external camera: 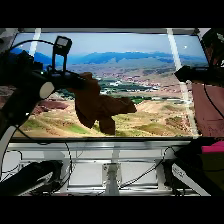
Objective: Fold the clothes and pants, and hang the long-sleeved shirts on hangers.
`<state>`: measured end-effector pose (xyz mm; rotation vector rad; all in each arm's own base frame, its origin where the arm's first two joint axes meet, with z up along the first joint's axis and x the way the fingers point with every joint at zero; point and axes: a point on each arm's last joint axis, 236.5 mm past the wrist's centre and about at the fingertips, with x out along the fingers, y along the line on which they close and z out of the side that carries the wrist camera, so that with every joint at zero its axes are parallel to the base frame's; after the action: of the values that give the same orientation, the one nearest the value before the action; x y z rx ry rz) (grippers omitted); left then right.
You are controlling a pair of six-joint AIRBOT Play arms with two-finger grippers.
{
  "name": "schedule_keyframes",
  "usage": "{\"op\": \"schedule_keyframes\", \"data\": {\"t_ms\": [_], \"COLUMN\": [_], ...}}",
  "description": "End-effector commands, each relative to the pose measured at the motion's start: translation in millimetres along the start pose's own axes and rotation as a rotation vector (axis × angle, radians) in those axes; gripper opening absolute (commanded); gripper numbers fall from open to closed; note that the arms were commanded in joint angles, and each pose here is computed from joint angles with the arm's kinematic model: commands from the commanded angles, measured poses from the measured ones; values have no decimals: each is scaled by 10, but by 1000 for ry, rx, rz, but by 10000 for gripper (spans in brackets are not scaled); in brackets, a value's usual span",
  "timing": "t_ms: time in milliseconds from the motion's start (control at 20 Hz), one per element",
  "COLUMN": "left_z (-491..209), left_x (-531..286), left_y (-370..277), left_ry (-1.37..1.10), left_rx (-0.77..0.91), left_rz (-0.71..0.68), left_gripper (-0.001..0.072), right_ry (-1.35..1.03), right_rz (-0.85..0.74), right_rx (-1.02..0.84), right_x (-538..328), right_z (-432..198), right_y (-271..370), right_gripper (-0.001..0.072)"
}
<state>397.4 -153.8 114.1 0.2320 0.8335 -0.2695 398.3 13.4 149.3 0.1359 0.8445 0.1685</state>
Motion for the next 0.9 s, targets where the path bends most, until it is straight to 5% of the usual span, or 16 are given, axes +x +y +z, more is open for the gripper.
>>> {"op": "schedule_keyframes", "data": {"t_ms": [0, 150, 200, 250, 300, 350, 550, 650, 850], "left_z": [-587, -786, -810, -822, -832, -837, -804, -718, -433], "left_x": [284, 294, 297, 292, 291, 289, 208, 59, -470], "left_y": [299, 448, 485, 519, 554, 584, 910, 1112, 1443], "left_ry": [260, 338, 346, 350, 353, 355, 329, 287, 125], "left_rx": [-22, -37, -44, -52, -61, -67, -115, -105, -113], "left_rz": [92, 127, 133, 138, 143, 149, 255, 317, 410], "left_gripper": [17, 20, 75, 314, 640, 693, 664, 531, 531], "right_ry": [88, 165, 171, 170, 170, 169, 174, 165, 186], "right_rz": [21, 42, 45, 52, 52, 54, 140, 195, 260], "right_rx": [0, -10, -11, -8, -8, -8, -36, -72, -172], "right_x": [-6, -26, -27, -27, -27, -27, -49, -67, -73], "right_z": [-207, -387, -401, -399, -398, -397, -412, -400, -477], "right_y": [51, 115, 127, 144, 144, 148, 343, 465, 696], "right_gripper": [407, 407, 407, 407, 407, 407, 407, 407, 408]}}
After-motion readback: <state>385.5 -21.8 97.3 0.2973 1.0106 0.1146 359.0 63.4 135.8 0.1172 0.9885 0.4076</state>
